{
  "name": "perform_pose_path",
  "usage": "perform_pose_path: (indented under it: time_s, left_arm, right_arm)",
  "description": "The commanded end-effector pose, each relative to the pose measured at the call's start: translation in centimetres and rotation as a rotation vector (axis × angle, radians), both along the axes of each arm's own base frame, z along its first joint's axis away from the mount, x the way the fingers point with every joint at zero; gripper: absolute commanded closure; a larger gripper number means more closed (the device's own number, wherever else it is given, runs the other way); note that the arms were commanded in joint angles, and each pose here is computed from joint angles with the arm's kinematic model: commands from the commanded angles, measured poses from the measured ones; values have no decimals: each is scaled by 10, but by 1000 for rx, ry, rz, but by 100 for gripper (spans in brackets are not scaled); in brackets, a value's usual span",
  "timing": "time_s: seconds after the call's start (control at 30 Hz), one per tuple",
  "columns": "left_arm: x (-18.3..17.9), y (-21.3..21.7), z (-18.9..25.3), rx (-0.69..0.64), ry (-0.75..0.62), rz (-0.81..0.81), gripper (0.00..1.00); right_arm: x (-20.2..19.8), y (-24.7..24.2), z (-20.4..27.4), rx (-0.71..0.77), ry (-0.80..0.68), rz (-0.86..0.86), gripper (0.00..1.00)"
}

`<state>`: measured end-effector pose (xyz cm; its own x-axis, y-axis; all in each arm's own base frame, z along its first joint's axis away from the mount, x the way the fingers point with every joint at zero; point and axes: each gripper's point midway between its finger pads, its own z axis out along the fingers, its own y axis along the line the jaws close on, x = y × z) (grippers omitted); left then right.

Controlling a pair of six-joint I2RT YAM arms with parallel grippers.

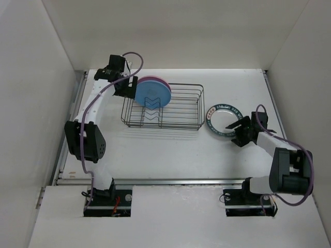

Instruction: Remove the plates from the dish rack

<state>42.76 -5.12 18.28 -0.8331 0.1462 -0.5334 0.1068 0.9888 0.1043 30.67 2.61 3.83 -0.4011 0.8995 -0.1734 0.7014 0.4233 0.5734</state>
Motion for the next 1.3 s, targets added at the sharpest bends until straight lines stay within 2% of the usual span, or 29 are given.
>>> perform_pose_path:
  time_s: [0.0,0.17,0.27,0.5,0.73,0.8,0.83,0.9,1.03,1.23,1.27]
  left_arm:
    - [10,-20,37,60,-129,-217,11]
    - [17,-58,37,181,-151,-471,11]
    - [34,-72,38,232,-191,-507,23]
    - [65,-79,37,234,-210,-458,35]
    - [71,-83,21,218,-182,-453,40]
    - [69,-83,19,214,-172,-447,45]
    - [68,-85,21,199,-171,-448,53]
    - [65,-86,19,191,-162,-455,59]
    - [61,-85,15,185,-148,-447,62]
    - [66,-72,17,248,-159,-397,100]
    - [66,-71,17,256,-160,-390,100]
  right_arm:
    - [17,8,20,14,-56,94,21]
    - [15,3,29,-32,-83,100,21]
    - [19,-4,44,-81,-124,96,21]
    - [12,-17,55,-180,-125,102,21]
    - [12,-19,60,-203,-143,109,21]
    - [10,-19,58,-207,-134,117,21]
    - [12,-20,64,-211,-152,116,21]
    - [12,-20,64,-217,-153,123,21]
    - [12,-20,67,-225,-164,129,21]
    - [12,-20,67,-231,-164,136,21]
    - [12,-20,67,-231,-164,136,21]
